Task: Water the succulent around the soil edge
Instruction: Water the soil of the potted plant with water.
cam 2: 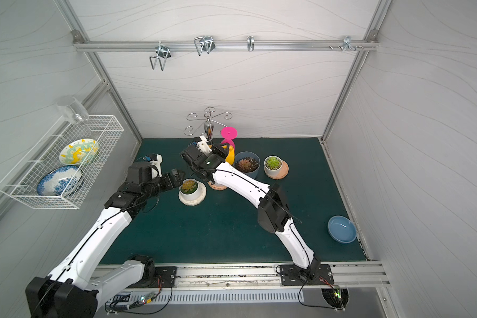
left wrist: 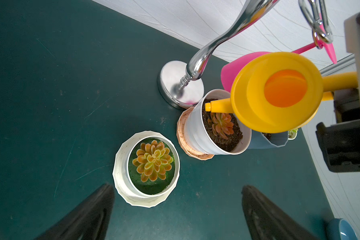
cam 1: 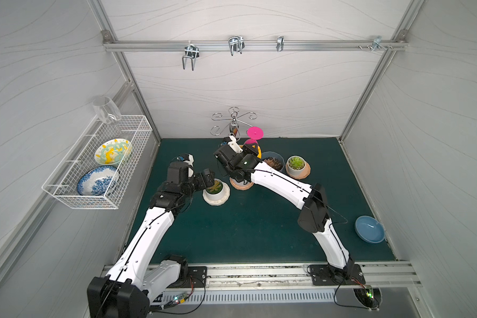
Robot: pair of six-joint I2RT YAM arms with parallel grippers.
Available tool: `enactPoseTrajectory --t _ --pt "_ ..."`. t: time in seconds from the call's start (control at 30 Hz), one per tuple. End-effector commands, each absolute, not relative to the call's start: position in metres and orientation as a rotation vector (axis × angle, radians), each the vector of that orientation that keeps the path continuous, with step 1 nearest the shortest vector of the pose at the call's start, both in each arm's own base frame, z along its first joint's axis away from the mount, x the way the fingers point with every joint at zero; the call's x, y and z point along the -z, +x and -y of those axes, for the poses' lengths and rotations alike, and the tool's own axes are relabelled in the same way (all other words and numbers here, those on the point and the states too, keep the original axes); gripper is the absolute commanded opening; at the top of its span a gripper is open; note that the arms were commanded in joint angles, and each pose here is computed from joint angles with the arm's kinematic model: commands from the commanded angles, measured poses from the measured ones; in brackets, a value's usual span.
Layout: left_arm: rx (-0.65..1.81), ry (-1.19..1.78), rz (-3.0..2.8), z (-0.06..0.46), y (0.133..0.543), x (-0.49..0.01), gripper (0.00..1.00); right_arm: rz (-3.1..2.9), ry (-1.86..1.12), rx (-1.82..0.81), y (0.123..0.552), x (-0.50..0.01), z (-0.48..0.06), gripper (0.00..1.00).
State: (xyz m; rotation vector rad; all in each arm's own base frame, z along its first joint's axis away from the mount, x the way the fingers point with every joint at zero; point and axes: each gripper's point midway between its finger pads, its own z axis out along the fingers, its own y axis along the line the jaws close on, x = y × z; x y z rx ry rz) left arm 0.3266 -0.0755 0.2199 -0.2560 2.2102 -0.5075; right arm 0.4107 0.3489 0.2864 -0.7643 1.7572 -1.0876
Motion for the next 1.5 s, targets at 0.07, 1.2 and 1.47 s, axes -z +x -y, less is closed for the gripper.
enactPoseTrajectory --t 0.07,1.2,1.47 --pt "0.536 -0.248 -2.136 0.076 0.332 -0.239 1.00 -1.752 -0.709 1.043 0.398 -0.309 -0.343 0.00" --pt "0.552 -0.248 -2.137 0.078 0.331 -0.240 1.00 -1.951 -0.516 1.025 0.353 -0.310 -0.236 0.00" --pt "0.550 -0.249 -2.143 0.078 0.331 -0.239 1.00 -2.054 -0.426 0.930 0.354 -0.308 -0.204 0.00"
